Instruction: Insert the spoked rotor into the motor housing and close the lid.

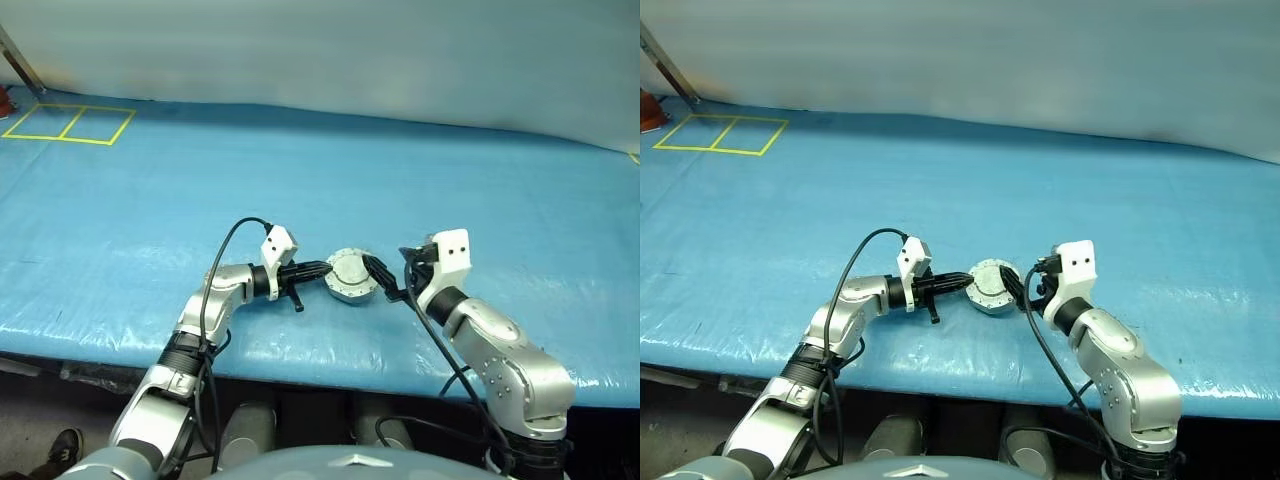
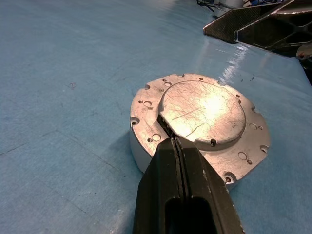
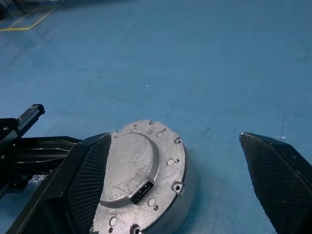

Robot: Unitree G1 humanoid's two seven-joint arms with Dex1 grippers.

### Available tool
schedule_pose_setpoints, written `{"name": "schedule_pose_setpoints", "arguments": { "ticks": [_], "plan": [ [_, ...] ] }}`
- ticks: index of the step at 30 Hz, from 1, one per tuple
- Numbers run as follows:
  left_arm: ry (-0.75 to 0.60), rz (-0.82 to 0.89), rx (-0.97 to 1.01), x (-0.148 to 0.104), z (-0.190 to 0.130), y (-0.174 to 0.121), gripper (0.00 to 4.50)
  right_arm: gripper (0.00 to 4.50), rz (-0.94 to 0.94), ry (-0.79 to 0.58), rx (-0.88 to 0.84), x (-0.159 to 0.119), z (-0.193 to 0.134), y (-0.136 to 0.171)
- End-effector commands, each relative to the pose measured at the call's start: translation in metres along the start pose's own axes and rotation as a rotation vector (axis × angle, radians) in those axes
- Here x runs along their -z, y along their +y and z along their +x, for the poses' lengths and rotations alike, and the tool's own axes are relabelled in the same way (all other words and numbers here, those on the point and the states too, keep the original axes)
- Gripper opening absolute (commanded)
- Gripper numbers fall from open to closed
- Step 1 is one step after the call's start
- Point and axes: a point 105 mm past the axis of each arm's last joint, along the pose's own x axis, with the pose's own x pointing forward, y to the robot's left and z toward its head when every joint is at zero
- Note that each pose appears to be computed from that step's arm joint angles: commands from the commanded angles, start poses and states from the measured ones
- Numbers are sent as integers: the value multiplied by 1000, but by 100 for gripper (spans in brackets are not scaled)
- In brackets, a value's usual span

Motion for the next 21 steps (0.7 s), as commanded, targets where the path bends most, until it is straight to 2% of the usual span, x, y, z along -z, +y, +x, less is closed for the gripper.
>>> {"name": "schedule_pose_setpoints", "arguments": {
  "ticks": [1,12,19,21],
  "plan": [
    [29,-12,-1,9,2,-2,0,445,120,-1,-37,7,0,4],
    [34,6,-3,9,1,-1,0,445,529,-53,-139,23,5,10],
    [39,18,-2,11,0,-2,0,445,678,-53,-159,34,4,6],
    [38,22,0,11,1,-3,0,407,701,-43,-162,38,5,7]
  ]
}}
